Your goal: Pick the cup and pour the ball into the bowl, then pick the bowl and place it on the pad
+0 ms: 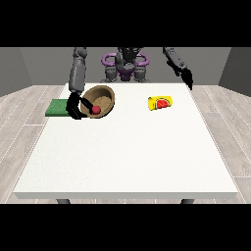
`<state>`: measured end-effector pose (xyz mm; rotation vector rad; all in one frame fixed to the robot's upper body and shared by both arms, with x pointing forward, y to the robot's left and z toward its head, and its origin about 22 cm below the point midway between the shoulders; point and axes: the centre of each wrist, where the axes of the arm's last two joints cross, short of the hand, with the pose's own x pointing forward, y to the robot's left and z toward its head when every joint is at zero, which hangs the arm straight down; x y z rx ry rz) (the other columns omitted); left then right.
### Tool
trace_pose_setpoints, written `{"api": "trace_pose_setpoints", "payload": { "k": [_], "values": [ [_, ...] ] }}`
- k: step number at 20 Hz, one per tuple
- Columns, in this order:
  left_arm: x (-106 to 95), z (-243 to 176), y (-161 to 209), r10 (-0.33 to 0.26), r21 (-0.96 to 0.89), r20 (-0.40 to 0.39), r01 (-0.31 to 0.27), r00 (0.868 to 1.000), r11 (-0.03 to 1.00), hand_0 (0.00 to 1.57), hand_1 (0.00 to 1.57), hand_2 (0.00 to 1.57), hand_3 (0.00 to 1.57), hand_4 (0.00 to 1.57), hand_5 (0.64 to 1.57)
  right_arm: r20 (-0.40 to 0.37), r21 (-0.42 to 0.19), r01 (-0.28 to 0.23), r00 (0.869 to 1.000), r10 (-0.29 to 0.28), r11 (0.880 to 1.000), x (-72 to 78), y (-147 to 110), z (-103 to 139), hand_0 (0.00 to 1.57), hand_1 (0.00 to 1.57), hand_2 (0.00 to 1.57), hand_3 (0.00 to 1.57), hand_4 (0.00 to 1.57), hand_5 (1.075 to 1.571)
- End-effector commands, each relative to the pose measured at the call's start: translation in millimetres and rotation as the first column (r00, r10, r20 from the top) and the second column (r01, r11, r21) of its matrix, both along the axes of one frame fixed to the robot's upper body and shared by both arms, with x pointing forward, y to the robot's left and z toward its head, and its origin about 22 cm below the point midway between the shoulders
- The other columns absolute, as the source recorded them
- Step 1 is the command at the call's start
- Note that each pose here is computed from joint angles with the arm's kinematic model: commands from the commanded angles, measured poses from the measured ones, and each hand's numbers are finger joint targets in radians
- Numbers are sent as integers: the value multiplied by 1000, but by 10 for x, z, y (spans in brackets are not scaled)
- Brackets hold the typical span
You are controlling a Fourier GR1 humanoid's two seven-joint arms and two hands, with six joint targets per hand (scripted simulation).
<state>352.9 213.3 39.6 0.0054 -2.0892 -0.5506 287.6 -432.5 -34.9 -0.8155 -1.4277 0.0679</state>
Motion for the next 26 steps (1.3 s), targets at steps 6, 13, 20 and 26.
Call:
{"api": "trace_pose_setpoints", "payload": {
  "k": [6, 13, 20, 26],
  "values": [
    [-118, -553, 334, 96, -38, -178, -104, 979, 994, 0, 0, 0, 0, 0, 716, -409, -92, 47, 909, -81, 995, 152, -102, 354, 1571, 1571, 1571, 1571, 1267, 1569],
    [-412, -1020, 373, 195, -30, -337, -218, 921, 976, 0, 0, 0, 0, 0, 732, -567, -370, -202, 822, -48, 907, 350, -337, 1315, 1571, 1571, 1571, 1571, 1571, 1561],
    [-452, -911, 976, 304, -44, -259, -325, 917, 945, 0, 0, 0, 0, 0, 718, -489, -389, -240, 872, 21, 890, 397, -448, 1616, 1571, 1571, 1571, 1545, 1571, 1503],
    [-597, -801, 1706, 380, -126, -107, -392, 919, 911, 0, 0, 0, 0, 0, 761, -350, -420, -132, 936, -26, 898, 380, -479, 1548, 1571, 1571, 1571, 1492, 1531, 1570]
  ]
}}
